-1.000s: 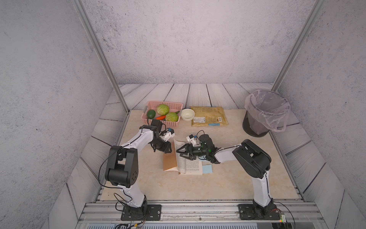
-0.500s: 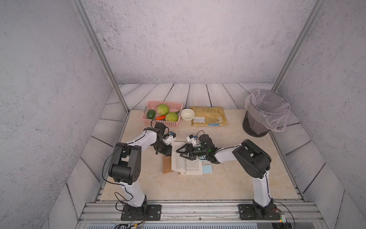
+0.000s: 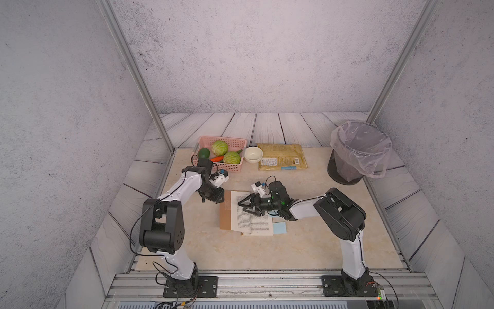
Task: Peel off the used sticky note
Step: Turn the page of the book at the center of the board.
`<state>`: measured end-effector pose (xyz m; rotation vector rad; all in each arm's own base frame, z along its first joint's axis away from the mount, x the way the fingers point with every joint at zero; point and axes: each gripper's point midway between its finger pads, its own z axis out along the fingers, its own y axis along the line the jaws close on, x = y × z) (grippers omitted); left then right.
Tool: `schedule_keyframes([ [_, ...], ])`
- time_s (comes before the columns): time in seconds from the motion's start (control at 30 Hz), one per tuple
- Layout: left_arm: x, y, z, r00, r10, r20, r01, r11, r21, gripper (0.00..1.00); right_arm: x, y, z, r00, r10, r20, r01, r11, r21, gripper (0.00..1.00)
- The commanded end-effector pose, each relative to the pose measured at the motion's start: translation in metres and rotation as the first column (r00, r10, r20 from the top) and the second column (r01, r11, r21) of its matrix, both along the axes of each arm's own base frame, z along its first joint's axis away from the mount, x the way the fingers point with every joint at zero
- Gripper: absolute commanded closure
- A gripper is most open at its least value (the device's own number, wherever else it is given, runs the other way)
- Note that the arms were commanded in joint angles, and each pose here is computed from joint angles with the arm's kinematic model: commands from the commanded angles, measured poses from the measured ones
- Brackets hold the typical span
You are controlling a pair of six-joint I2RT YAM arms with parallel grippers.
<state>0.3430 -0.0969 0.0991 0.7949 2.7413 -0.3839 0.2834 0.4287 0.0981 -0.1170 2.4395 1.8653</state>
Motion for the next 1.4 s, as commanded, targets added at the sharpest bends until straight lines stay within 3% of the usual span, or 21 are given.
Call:
schedule_keyframes([
  [0.0, -0.007, 0.001, 0.015, 1.000, -0.018, 0.003, 0.018, 1.000, -0.007, 0.66, 0.002, 0.008, 0.005, 1.000, 0.003, 0.019, -0.003, 1.000, 0.003, 0.34],
  [0.3, 0.007, -0.019, 0.026, 1.000, 0.004, 0.015, -0.002, 0.993, -0.118, 0.66, 0.003, 0.016, 0.006, 1.000, 0.011, 0.020, -0.011, 1.000, 0.010, 0.34],
  [0.77, 0.017, -0.030, 0.045, 0.998, 0.008, 0.068, 0.000, 0.993, -0.121, 0.64, 0.002, 0.026, 0.003, 0.999, 0.026, 0.021, -0.026, 1.000, 0.017, 0.34],
  [1.37, 0.022, -0.058, -0.012, 0.997, -0.072, 0.000, 0.072, 0.996, -0.052, 0.60, 0.000, 0.031, -0.004, 0.999, 0.033, 0.013, -0.033, 0.999, 0.010, 0.35],
])
